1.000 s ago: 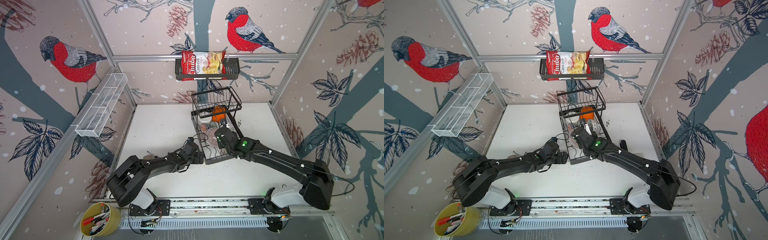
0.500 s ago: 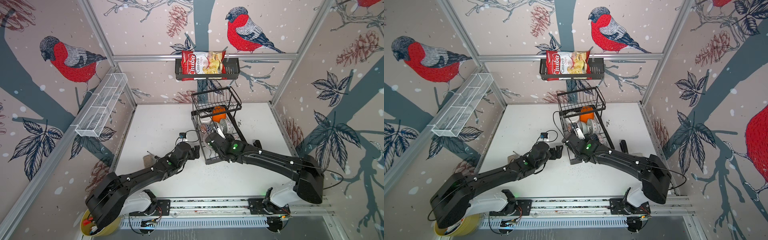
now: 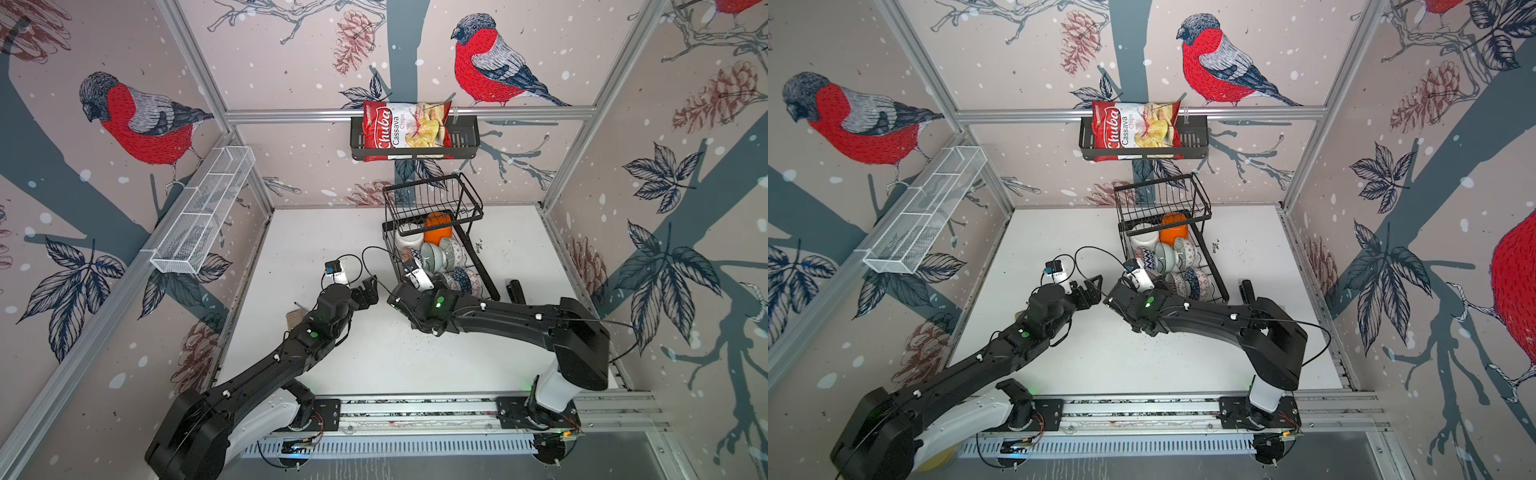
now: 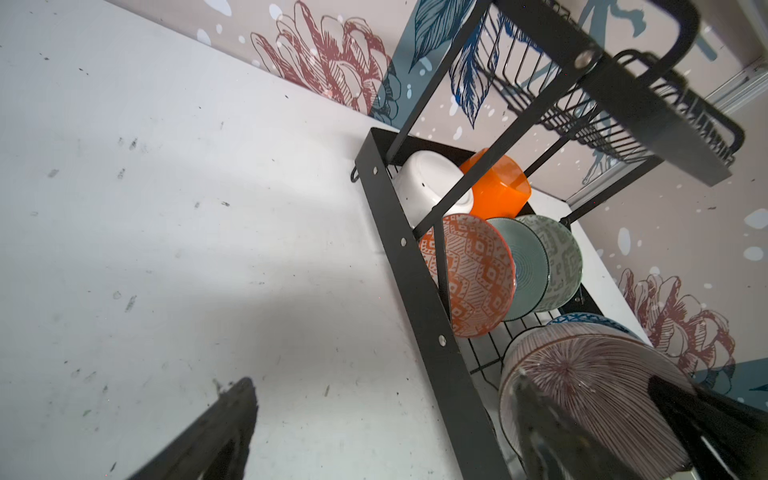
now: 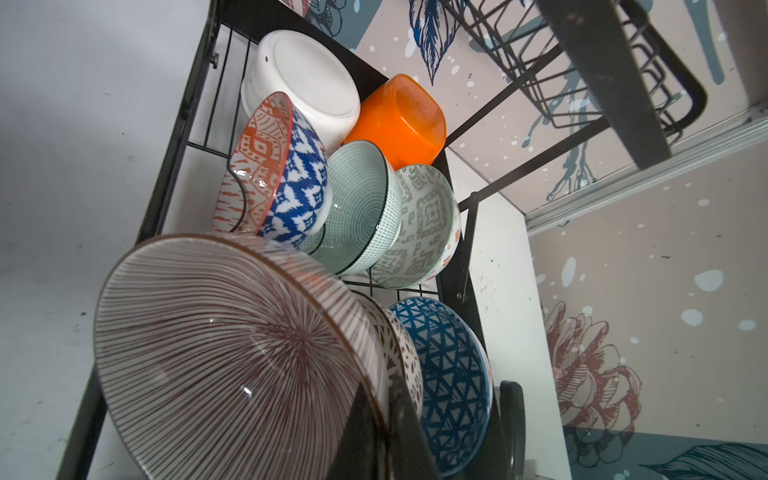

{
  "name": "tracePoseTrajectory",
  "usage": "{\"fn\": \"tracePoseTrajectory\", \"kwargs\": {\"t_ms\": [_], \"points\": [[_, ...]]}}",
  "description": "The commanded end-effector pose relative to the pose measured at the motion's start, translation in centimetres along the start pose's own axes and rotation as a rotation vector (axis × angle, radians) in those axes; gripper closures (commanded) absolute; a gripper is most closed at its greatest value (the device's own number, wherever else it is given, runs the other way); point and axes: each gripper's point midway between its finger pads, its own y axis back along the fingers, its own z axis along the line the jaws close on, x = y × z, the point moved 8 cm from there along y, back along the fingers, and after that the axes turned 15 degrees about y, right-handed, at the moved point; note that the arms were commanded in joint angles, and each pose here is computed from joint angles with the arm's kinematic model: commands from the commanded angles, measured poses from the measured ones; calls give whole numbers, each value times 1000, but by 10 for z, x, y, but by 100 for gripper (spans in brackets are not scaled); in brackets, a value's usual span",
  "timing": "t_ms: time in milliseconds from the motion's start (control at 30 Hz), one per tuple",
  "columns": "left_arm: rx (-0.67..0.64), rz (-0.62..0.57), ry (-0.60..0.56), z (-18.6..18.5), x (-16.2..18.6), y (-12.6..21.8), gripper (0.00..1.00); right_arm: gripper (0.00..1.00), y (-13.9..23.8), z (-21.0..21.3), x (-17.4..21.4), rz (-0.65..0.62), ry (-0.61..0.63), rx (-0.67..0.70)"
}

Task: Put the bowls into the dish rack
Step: 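Lower the pink-striped bowl into the rack slot beside the maroon-patterned bowl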

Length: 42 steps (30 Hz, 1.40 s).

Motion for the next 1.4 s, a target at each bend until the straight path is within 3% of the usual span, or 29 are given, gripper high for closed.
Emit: {"fn": "tracePoseTrajectory", "kwargs": {"t_ms": [0, 700, 1367], "points": [[40, -42, 11, -3, -8, 4, 5, 100, 0, -5, -3, 0, -9, 96], [20, -99, 3, 5, -16, 10, 5, 100, -22, 14, 10, 60, 76, 238], [1, -96, -12, 12, -17, 8, 5, 100, -34, 32, 12, 69, 97, 264]]}}
